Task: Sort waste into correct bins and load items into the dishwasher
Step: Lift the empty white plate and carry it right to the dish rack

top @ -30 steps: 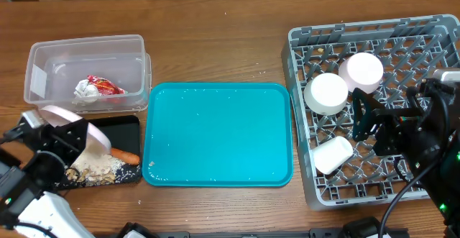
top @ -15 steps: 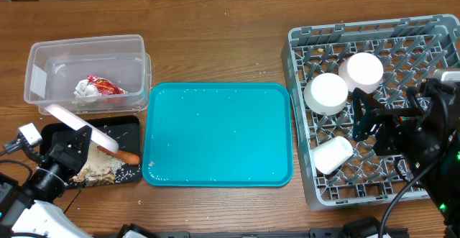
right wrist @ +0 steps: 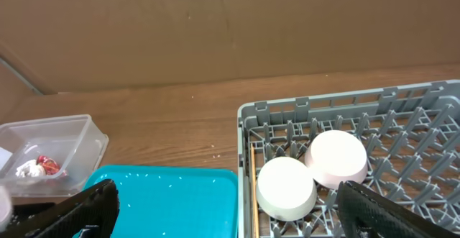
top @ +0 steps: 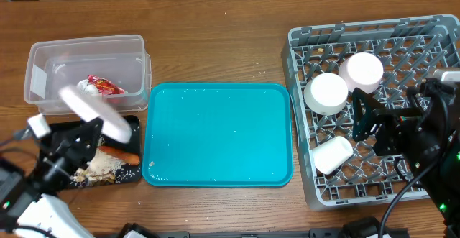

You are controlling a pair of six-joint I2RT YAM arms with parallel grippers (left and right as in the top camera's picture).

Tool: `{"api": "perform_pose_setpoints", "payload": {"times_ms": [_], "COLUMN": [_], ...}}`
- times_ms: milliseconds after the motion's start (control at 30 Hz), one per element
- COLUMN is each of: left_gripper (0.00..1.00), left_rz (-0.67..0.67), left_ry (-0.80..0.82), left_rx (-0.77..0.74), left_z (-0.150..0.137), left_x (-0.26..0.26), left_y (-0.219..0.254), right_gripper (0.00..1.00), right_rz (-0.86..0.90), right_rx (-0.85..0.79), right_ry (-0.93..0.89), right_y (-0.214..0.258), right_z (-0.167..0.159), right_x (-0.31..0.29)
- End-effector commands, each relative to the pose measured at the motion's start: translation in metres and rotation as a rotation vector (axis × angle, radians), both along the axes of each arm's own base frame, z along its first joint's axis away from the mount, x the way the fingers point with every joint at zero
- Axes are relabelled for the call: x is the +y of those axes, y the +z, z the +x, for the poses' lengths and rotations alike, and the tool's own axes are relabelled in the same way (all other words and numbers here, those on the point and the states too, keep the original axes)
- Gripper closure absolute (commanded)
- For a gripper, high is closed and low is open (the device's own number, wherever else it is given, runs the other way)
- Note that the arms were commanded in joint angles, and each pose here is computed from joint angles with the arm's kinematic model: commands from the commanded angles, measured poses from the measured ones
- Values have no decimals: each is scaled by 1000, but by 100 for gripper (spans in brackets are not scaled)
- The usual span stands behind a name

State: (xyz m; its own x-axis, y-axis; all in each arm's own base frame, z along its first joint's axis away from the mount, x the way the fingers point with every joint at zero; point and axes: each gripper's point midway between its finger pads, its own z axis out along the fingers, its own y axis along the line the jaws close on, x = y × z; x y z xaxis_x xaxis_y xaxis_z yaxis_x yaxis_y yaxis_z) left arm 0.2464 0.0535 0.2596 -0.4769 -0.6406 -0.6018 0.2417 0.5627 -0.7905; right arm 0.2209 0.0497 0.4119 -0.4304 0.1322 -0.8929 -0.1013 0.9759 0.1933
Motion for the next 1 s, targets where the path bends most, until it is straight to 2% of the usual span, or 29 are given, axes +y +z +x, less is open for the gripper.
{"api": "perform_pose_setpoints", "payload": {"times_ms": [0, 133, 200, 267, 367, 600, 700, 833, 967], "left_gripper": [96, 96, 96, 96, 96, 96, 96, 96, 96], "left_rz": [-59, 11, 45, 32, -50, -260, -340, -363, -366], "left_ry": [-194, -351, -399, -439, -506, -731, -773, -823, -805], "left_rx": [-66, -80, -136, -196, -203, -224, -205, -175, -123], "left_z": [7, 37, 52, 67, 86, 91, 92, 91, 99], "left_x": [-39, -84, -115, -152, -213, -339, -380, -426, -446], "left_y": [26, 47, 66, 83, 83, 68, 63, 52, 40], "right_gripper": [0, 0, 0, 0, 0, 0, 0, 0, 0], "right_rz": [5, 5, 5, 5, 5, 5, 5, 5, 5], "right_rx": [-13, -13, -13, -13, -13, -13, -13, -13, -13], "right_ry": [-4, -4, -4, -4, -4, -4, -4, -4, -4], "right_y": [4, 4, 4, 4, 4, 4, 4, 4, 4], "right_z": [-1, -1, -1, -1, -1, -1, -1, -1, -1], "right_x": [-1, -1, -1, -1, -1, -1, -1, -1, -1]}}
